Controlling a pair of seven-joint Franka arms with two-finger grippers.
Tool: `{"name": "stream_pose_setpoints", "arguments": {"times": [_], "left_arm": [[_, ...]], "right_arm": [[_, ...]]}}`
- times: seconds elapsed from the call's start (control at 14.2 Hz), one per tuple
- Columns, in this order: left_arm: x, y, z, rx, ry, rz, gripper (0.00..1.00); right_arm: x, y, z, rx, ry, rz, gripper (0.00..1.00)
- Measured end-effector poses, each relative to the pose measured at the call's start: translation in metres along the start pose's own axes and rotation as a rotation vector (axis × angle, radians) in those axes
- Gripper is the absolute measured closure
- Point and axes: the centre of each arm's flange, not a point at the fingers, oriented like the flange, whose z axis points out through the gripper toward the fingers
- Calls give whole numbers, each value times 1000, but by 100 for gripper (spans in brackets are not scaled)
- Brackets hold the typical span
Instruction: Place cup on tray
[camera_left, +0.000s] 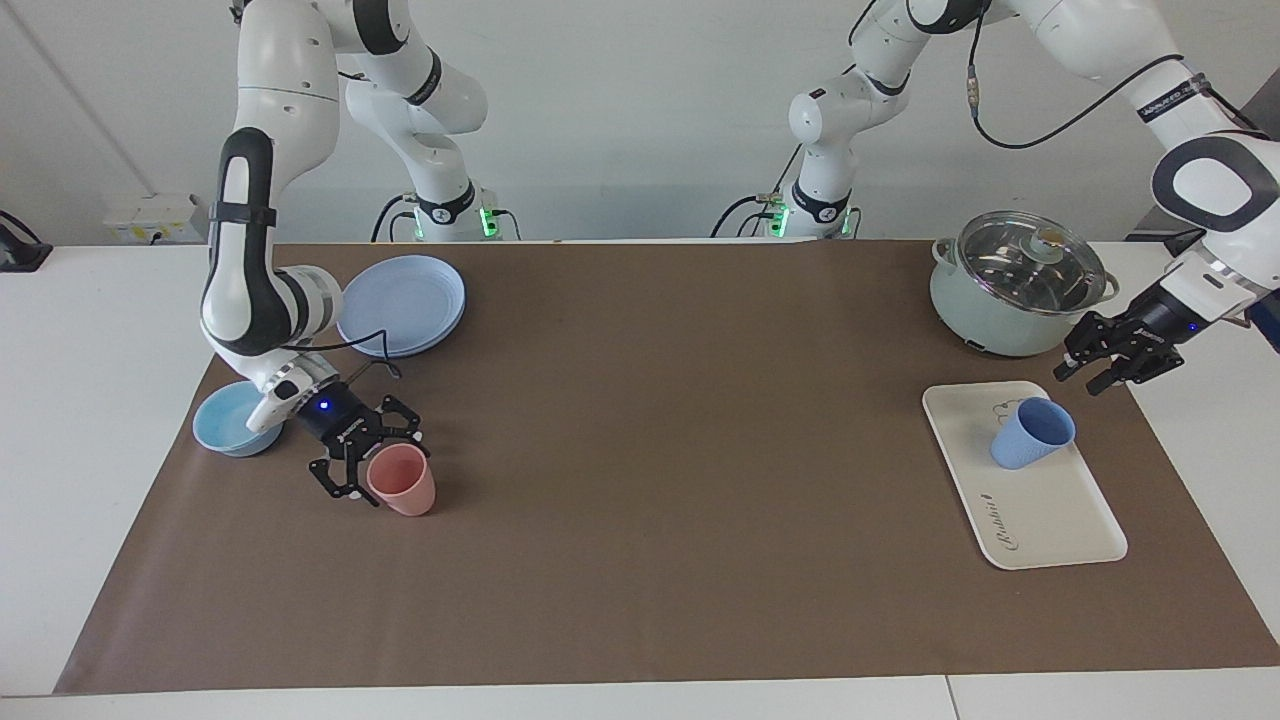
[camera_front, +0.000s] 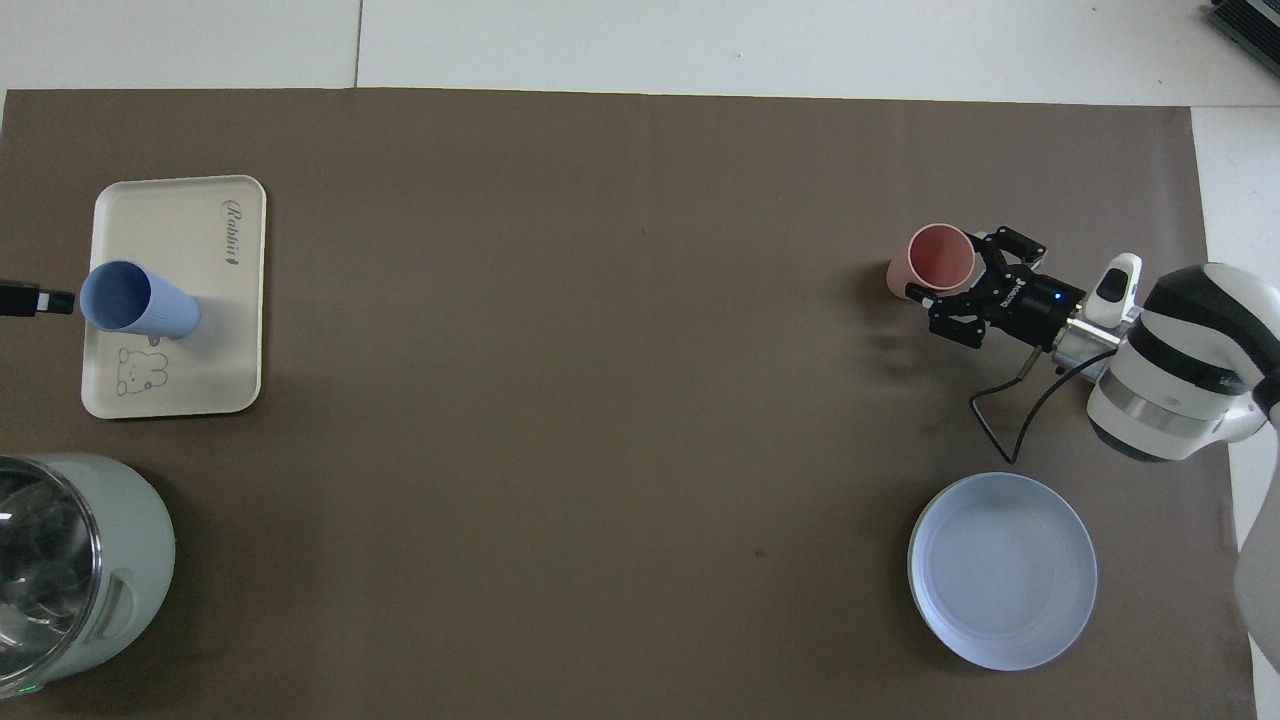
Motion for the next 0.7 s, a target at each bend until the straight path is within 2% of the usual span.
{"name": "stream_pose_setpoints", "arguments": {"times": [0.21, 0.42, 0.49, 0.56, 0.7], "left_arm": [[2, 22, -16, -63, -49, -108, 43], [9, 47, -31, -138, -56, -208, 41], [12, 55, -34, -139, -63, -226, 34], [16, 64, -35, -135, -72, -236, 22], [26, 89, -34, -77, -120, -228, 17]], "right_arm": [[27, -1, -12, -21, 23, -12, 0], [46, -6, -22, -29, 43, 17, 0], [51, -8, -26, -32, 49, 29, 0], [57, -9, -30, -32, 51, 41, 0], [73, -12, -40, -11, 13, 63, 0]]}}
